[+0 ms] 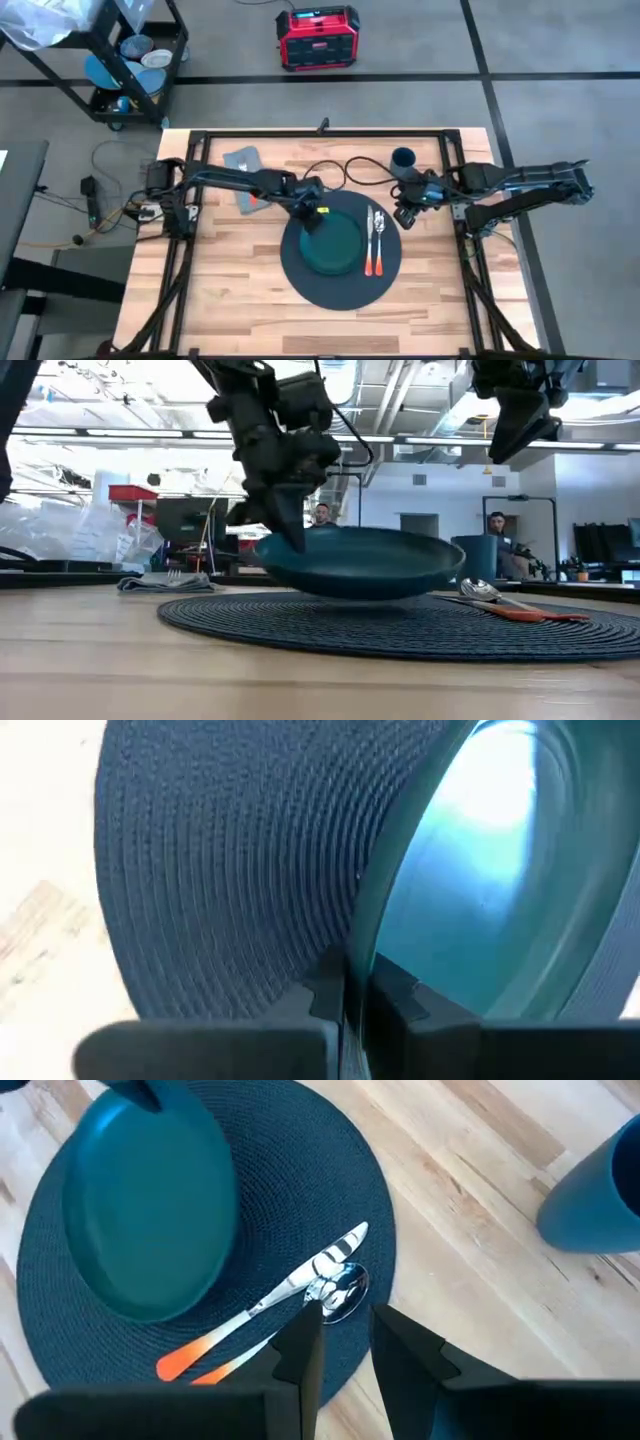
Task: Set table place
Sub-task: Put the green plate to the left of the orange table knife on the blue tablemat
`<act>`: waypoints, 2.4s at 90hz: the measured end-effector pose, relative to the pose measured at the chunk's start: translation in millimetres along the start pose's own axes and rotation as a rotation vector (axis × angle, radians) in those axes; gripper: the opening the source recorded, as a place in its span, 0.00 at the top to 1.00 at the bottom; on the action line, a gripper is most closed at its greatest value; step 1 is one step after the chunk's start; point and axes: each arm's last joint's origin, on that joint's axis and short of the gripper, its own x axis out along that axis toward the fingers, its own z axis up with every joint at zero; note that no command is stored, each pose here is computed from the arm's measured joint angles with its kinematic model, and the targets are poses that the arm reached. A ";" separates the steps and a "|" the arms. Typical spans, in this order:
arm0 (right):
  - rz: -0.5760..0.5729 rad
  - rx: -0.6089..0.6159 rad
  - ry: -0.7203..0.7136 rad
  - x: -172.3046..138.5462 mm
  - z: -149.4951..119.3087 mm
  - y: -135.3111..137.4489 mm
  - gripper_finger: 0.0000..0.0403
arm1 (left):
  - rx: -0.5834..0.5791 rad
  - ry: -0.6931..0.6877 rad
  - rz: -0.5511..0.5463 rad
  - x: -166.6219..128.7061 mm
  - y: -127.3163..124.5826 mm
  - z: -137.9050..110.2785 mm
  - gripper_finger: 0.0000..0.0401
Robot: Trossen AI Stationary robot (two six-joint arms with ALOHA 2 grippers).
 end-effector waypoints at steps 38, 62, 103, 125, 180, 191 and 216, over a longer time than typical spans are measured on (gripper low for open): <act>-0.014 -0.003 -0.012 0.1 0.6 -0.6 0.82 | 0.026 0.000 -0.074 3.9 -2.7 3.7 1.00; -0.018 -0.004 -0.018 0.1 0.9 -0.6 0.82 | 0.035 -0.020 -0.090 4.1 -4.2 5.7 1.00; -0.020 -0.001 -0.025 0.1 1.3 -0.5 0.82 | 0.021 -0.042 -0.103 3.7 -4.9 8.3 0.90; -0.020 -0.001 -0.024 0.0 1.2 -0.4 0.82 | 0.012 -0.040 -0.094 3.8 -4.3 7.8 0.85; -0.015 0.022 -0.021 0.0 1.0 -0.1 0.82 | 0.066 -0.045 -0.074 3.1 1.6 10.7 0.85; -0.021 0.078 -0.029 0.0 1.3 -0.2 0.82 | 0.105 -0.053 -0.065 2.6 4.3 12.6 0.85; -0.070 0.173 -0.079 -0.1 2.6 -1.8 0.82 | 0.215 -0.022 -0.024 2.5 9.2 10.1 0.85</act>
